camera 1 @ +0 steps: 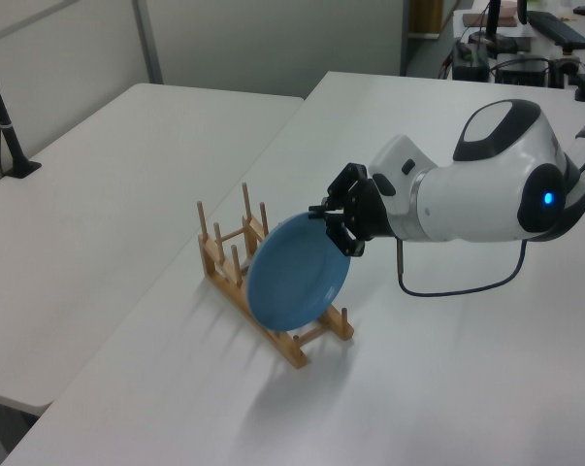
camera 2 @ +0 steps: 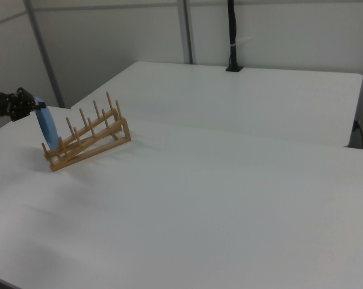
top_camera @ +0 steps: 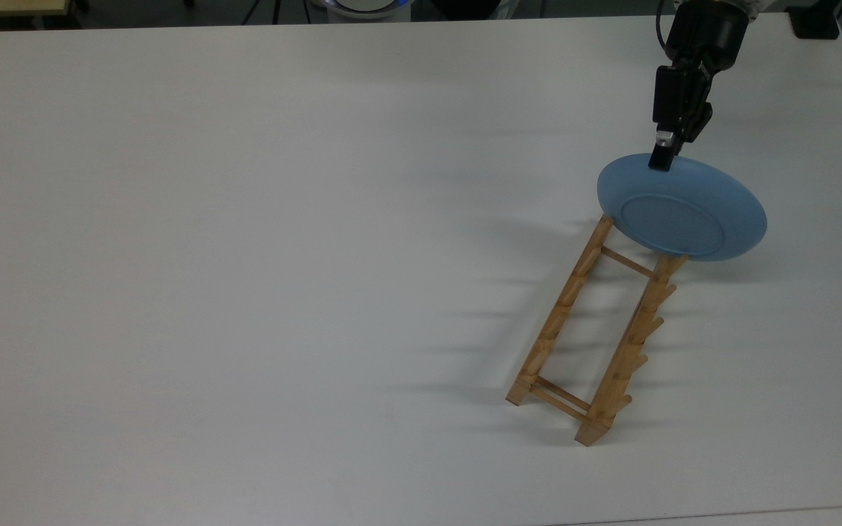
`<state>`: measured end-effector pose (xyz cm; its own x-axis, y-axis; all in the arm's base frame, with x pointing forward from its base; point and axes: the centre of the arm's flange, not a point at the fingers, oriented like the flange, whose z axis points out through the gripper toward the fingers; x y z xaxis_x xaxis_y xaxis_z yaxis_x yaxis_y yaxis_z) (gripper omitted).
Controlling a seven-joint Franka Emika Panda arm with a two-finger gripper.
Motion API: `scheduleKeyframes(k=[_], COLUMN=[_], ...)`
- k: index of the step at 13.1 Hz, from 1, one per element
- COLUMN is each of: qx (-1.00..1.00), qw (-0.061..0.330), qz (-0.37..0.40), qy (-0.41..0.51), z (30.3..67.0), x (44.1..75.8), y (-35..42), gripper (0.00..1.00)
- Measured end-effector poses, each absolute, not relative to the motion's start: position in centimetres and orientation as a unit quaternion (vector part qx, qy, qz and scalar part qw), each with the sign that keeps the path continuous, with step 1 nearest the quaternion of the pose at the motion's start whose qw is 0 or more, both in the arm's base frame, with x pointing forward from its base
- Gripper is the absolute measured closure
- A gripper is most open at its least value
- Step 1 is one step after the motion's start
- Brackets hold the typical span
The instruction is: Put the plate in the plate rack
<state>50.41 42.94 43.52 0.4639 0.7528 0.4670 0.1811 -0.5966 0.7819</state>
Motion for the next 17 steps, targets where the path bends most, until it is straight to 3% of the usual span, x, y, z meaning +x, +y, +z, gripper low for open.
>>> scheduleKeyframes(k=[4,5,10,12,13,17], qx=[0.788,0.788,0.798,0.803,0.808,0.869], qw=[0.337,0.337,0.321,0.312,0.300,0.224], qz=[0.418,0.417,0.431,0.442,0.454,0.424], qy=[0.302,0.303,0.272,0.251,0.227,0.121], z=[42.6,42.5,42.6,43.4,44.8,51.8], x=[50.2,50.2,50.2,50.4,50.7,50.3], y=[42.9,42.9,42.9,43.0,43.0,42.3], gripper=[0.94,0.87,0.38,0.08,0.00,0.00])
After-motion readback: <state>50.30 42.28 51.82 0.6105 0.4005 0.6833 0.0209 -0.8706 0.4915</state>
